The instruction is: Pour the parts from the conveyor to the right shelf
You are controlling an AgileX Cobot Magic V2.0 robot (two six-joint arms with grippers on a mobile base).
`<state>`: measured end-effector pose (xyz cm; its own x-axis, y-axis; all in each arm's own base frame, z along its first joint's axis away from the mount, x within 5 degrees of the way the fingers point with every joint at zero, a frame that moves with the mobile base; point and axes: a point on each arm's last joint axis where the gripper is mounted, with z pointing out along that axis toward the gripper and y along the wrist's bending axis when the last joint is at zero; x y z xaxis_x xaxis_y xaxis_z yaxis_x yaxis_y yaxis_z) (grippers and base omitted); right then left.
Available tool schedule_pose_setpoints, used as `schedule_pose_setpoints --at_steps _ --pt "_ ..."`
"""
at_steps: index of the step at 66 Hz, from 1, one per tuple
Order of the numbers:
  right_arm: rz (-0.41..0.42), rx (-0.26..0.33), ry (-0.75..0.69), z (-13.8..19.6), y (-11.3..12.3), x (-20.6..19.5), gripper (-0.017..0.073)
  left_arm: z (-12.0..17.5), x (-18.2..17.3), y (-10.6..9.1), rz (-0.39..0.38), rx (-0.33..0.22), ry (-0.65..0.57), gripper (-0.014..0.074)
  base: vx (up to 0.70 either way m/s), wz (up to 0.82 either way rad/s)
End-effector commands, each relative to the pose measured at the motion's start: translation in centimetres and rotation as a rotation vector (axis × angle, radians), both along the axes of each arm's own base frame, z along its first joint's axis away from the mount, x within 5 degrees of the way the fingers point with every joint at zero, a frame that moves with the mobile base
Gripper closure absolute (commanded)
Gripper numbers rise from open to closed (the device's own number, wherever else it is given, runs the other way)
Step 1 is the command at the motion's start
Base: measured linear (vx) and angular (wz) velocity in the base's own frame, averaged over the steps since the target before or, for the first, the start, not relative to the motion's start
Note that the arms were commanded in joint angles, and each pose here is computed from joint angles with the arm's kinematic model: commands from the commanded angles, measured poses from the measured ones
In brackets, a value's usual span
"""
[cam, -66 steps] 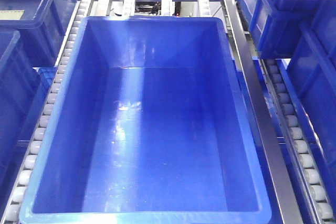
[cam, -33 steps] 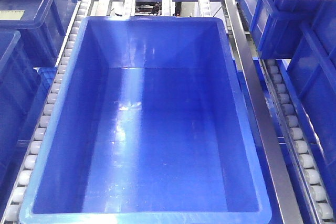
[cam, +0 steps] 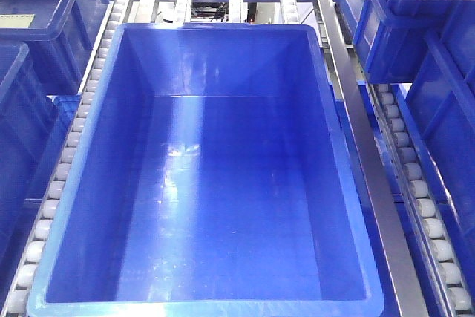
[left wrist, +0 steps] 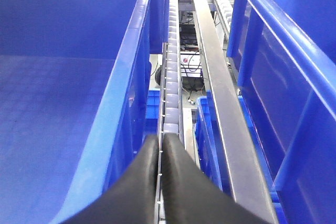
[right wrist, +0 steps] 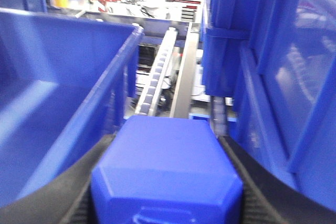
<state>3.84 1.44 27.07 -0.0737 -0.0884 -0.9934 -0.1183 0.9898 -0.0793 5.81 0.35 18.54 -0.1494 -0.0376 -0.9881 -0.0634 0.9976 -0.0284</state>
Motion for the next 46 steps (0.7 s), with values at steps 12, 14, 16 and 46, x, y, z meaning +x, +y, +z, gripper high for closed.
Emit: schedule_pose_setpoints --at_steps 12,14,16,46 --pt "-0.018 0.051 -0.089 1.5 -0.1 0.0 0.0564 1.2 0.1 0.0 -0.001 -0.012 -0.078 0.0599 0.00 0.00" --pt "-0.018 0.051 -0.090 1.5 -0.1 0.0 0.0564 1.2 0.1 0.0 -0.001 -0.012 -0.078 0.0599 0.00 0.00" --pt "-0.019 0.056 -0.089 1.5 -0.1 0.0 0.0564 1.2 0.1 0.0 -0.001 -0.012 -0.078 0.0599 0.00 0.00" --pt "-0.188 0.200 0.116 2.0 -1.7 2.3 0.0564 1.2 0.1 0.0 -0.001 -0.012 -0.078 0.0599 0.00 0.00"
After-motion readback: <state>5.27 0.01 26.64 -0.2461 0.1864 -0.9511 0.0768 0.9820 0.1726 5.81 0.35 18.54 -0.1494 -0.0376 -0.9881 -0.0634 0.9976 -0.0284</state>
